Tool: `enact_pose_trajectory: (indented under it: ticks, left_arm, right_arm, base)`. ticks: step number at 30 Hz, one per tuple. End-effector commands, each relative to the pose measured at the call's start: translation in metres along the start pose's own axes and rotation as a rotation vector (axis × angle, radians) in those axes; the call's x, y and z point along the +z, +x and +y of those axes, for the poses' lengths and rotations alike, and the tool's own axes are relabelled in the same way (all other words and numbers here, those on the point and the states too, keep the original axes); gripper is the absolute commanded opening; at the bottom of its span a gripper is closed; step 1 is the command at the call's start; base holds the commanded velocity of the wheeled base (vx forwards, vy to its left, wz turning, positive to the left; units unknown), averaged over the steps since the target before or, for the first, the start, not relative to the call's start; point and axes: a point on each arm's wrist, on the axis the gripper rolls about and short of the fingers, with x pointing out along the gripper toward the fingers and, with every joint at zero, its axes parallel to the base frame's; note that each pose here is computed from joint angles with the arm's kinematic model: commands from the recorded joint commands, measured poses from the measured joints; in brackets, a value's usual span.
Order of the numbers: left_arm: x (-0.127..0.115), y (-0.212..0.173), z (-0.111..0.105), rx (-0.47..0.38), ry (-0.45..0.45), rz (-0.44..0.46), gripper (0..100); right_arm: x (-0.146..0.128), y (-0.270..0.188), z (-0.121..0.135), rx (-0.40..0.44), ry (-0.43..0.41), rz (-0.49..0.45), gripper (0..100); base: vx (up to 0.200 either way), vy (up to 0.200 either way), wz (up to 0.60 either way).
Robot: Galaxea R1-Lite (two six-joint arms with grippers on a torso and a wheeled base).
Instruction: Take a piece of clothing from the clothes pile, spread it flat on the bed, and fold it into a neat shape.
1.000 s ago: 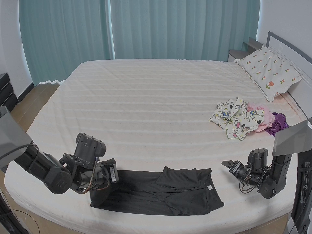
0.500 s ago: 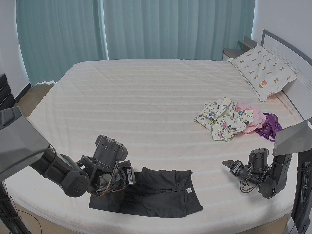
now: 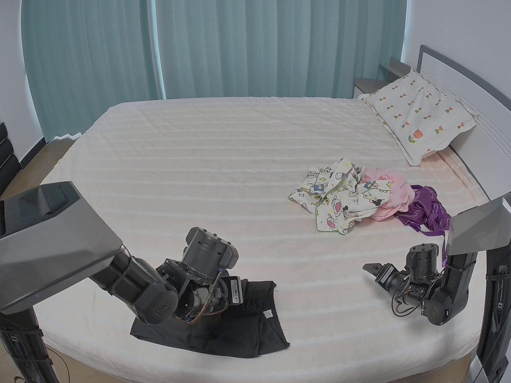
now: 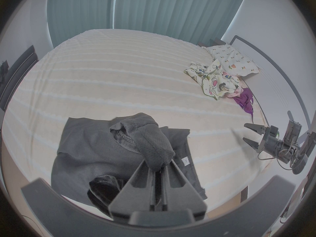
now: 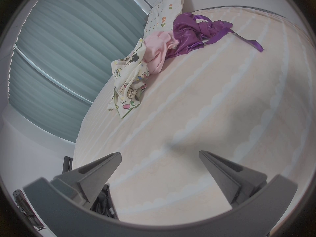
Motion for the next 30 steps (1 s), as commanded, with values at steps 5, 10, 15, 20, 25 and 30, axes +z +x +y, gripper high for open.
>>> enact_pose_trajectory:
  ticks: [5,10,15,20,25,30]
  left_arm:
    - [-0.007,0.018,-0.007,0.002,-0.014,0.019,0]
    - [-0.006,0.017,-0.012,-0.009,-0.038,0.013,0]
    - [-0.012,0.020,-0.017,-0.019,-0.046,0.033,100]
    - [-0.013,0.020,-0.018,-0.022,-0.053,0.034,100]
    - [-0.013,0.009,-0.027,-0.060,-0.092,0.017,100]
    - [-0.007,-0.027,-0.027,-0.139,-0.186,-0.016,100]
  right_arm:
    - [-0.002,0.002,-0.001,-0.004,-0.004,0.007,100]
    - [-0.002,0.002,-0.001,-0.004,-0.004,0.007,100]
    - [-0.002,0.002,-0.001,-0.004,-0.004,0.007,100]
    - [-0.003,0.001,-0.001,-0.005,-0.004,0.008,100]
    - [-0.003,0.001,-0.001,-0.005,-0.004,0.008,100]
    - [-0.002,0.001,-0.001,-0.004,-0.003,0.007,100]
  base:
    - [0.000,0.000,0.00]
    - [0.000,0.000,0.00]
    - [0.000,0.000,0.00]
    - [0.000,0.000,0.00]
    - [0.000,0.000,0.00]
    - [0.000,0.000,0.00]
